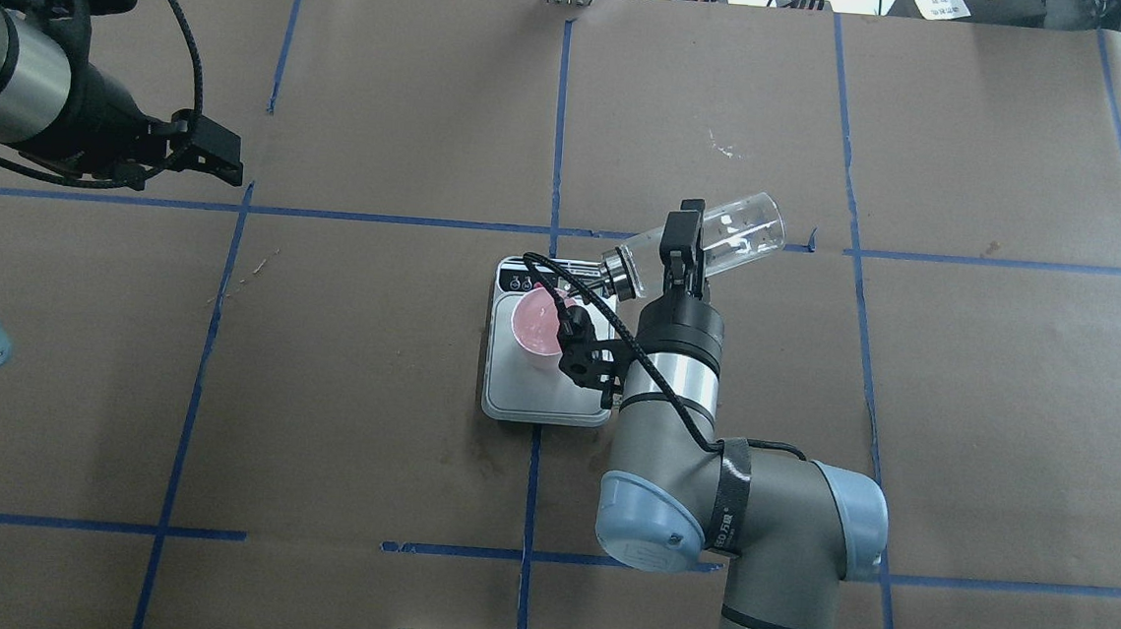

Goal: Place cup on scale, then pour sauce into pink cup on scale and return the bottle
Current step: 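Tilt the bottle spout over the pink cup with the right gripper, then tip the bottle upright and move it back away from the scale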

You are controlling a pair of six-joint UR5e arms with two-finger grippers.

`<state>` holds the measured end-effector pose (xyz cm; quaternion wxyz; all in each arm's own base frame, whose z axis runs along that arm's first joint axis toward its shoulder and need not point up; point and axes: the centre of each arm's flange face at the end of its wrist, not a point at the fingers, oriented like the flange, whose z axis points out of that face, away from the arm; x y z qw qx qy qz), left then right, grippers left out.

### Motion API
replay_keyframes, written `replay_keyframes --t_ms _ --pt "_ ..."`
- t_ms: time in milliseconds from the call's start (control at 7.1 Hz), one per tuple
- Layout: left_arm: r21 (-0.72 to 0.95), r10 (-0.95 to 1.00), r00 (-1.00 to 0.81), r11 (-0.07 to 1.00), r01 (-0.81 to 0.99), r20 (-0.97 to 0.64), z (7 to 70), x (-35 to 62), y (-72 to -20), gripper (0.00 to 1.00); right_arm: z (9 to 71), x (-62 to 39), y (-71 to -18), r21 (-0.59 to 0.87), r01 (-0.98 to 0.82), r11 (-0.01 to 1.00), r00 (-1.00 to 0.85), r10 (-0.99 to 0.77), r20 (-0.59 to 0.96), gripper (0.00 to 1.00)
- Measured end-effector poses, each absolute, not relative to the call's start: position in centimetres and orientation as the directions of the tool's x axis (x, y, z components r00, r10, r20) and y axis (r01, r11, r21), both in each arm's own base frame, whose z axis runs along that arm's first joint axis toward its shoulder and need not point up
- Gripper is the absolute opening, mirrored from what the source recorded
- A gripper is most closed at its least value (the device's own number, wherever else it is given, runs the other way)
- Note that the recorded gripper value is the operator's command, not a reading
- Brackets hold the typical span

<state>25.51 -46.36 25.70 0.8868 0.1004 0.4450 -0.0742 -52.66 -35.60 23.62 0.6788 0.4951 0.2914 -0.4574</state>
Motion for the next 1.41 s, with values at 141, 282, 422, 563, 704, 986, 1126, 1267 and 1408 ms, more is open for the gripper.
replay_keyframes --t_ms 141,282,422,563,704,986,1126,1267,1408 --pt "0.112 -0.042 0.593 0.969 0.221 -0.804 25.69 25.50 -46.35 1.00 23.39 -52.70 -35.65 0.384 0.919 0.091 0.392 -0.328 -0.859 0.00" --pt "0.112 -0.043 0.593 0.969 0.221 -0.804 25.69 25.50 -46.35 1.00 23.40 -52.69 -35.68 0.371 0.924 0.092 0.380 -0.324 -0.866 0.00" --pt "0.112 -0.043 0.593 0.969 0.221 -0.804 25.69 25.50 -46.35 1.00 23.52 -52.68 -35.67 0.363 0.927 0.094 0.373 -0.320 -0.871 0.00" --pt "0.112 -0.043 0.593 0.969 0.221 -0.804 25.68 25.50 -46.35 1.00 23.63 -52.66 -35.66 0.360 0.928 0.095 0.371 -0.317 -0.873 0.00" --pt "0.112 -0.043 0.592 0.969 0.221 -0.805 25.66 25.50 -46.36 1.00 23.65 -52.64 -35.66 0.365 0.926 0.097 0.377 -0.315 -0.871 0.00" --pt "0.099 -0.057 0.586 0.968 0.231 -0.808 25.49 25.56 -46.29 1.00 23.64 -52.43 -35.70 0.435 0.893 0.117 0.449 -0.308 -0.839 0.00" --pt "0.093 -0.065 0.583 0.967 0.237 -0.810 25.40 25.59 -46.27 1.00 23.90 -52.38 -35.68 0.504 0.852 0.141 0.522 -0.301 -0.799 0.00" --pt "0.090 -0.068 0.581 0.967 0.239 -0.811 25.37 25.60 -46.26 1.00 24.11 -52.32 -35.61 0.572 0.803 0.166 0.594 -0.293 -0.749 0.00" --pt "0.090 -0.069 0.580 0.967 0.240 -0.811 25.31 25.59 -46.24 1.00 24.34 -52.34 -35.44 0.637 0.747 0.190 0.662 -0.290 -0.691 0.00"
